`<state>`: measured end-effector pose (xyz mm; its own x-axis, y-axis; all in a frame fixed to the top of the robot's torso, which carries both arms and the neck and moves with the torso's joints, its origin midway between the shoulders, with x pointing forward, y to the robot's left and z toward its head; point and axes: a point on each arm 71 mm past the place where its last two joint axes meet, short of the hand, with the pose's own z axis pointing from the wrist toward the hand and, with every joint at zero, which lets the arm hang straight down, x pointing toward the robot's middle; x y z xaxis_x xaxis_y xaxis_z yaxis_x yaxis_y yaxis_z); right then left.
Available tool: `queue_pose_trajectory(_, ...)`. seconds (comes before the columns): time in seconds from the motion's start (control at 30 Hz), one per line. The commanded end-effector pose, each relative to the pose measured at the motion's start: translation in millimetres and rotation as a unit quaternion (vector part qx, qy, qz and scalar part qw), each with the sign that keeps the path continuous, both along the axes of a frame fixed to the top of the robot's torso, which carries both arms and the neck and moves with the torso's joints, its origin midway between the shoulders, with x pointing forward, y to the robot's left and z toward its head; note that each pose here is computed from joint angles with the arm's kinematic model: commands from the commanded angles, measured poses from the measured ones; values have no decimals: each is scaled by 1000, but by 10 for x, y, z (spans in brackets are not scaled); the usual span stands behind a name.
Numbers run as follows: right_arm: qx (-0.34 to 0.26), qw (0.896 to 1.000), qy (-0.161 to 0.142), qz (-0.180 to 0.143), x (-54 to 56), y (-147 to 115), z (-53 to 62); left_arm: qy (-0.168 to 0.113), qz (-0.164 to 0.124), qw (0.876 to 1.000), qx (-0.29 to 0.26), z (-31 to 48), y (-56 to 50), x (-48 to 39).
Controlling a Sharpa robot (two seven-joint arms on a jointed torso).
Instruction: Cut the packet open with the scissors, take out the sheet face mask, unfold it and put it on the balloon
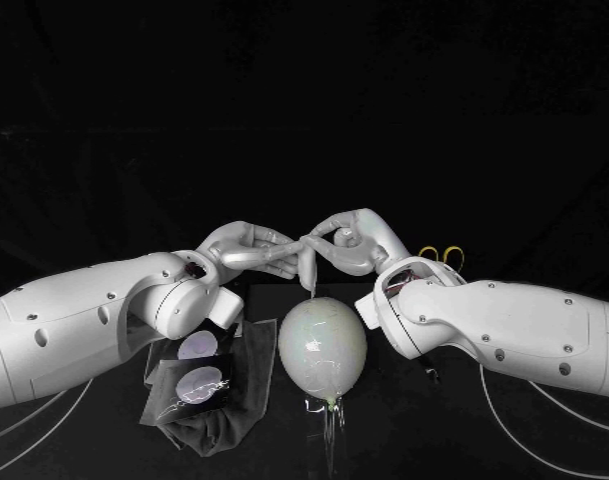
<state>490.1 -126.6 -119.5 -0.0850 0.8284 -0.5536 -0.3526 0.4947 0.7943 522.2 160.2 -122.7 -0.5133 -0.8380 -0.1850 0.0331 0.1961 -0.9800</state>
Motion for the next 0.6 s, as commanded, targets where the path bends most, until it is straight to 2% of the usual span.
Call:
queue_pose_trajectory(0.03,0,1000,-7,7,-12,21,13,-8,-15,1000,3,18,-41,-8)
queue_pose_trajectory(0.6,-4,1000,1,9,-9,31,1,-18,-21,999,-19,45,-65,-6)
